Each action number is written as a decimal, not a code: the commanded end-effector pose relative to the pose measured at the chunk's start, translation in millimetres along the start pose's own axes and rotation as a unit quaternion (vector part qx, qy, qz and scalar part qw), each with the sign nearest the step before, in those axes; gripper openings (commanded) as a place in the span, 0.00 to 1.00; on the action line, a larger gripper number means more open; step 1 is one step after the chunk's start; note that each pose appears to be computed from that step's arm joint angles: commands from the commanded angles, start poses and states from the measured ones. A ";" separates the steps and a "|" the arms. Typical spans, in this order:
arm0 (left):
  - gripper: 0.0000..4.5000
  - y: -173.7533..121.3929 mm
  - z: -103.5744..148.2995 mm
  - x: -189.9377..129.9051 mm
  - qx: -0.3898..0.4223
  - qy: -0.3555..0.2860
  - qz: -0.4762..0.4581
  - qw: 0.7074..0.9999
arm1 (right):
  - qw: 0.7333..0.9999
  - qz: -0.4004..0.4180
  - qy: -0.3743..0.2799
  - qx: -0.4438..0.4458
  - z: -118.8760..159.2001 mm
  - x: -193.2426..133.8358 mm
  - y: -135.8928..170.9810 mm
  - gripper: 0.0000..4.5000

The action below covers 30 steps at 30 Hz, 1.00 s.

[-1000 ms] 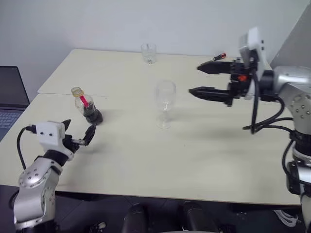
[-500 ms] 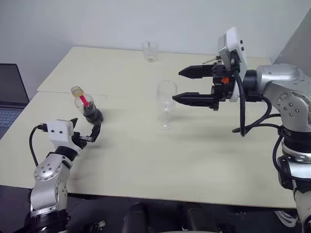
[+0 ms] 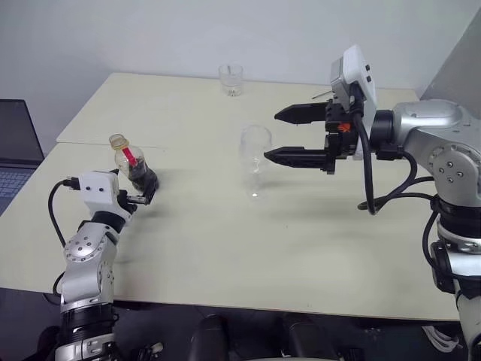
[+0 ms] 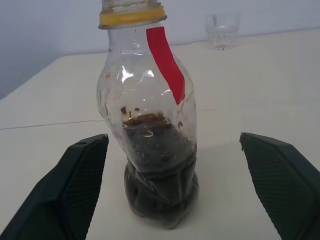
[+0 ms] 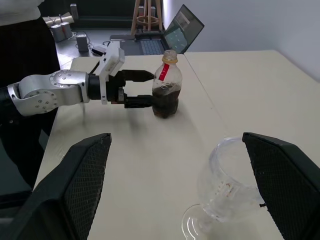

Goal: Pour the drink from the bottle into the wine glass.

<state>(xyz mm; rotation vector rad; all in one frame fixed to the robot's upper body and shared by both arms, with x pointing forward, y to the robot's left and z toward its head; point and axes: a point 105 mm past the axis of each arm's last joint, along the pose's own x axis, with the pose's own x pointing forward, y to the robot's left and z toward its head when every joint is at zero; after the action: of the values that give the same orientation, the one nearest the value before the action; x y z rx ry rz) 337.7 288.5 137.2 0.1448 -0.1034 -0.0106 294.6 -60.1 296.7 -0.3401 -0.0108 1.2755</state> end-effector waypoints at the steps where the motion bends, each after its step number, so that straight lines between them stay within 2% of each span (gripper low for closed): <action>1: 1.00 -1.5 12.3 7.6 0.013 -0.024 0.002 1.000 | 0.999 -0.008 -0.005 -0.031 13.3 -2.9 2.5 1.00; 10: 1.00 -1.8 12.1 26.0 0.004 -0.030 0.010 0.999 | 0.999 -0.020 -0.002 -0.033 10.3 -3.7 -1.7 1.00; 18: 1.00 9.9 -6.7 36.9 -0.010 -0.014 0.027 0.999 | 0.999 -0.026 0.003 -0.034 8.3 -4.4 -3.1 1.00; 30: 1.00 0.9 -12.8 51.0 -0.020 -0.021 0.020 0.999 | 0.998 -0.040 0.020 -0.039 5.0 -7.5 -4.8 1.00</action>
<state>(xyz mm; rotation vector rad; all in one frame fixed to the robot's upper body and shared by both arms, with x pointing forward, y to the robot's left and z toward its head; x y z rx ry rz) 387.6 291.0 117.7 0.0851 -0.1022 0.0277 300.2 -66.9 295.9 -0.3909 0.0004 1.2068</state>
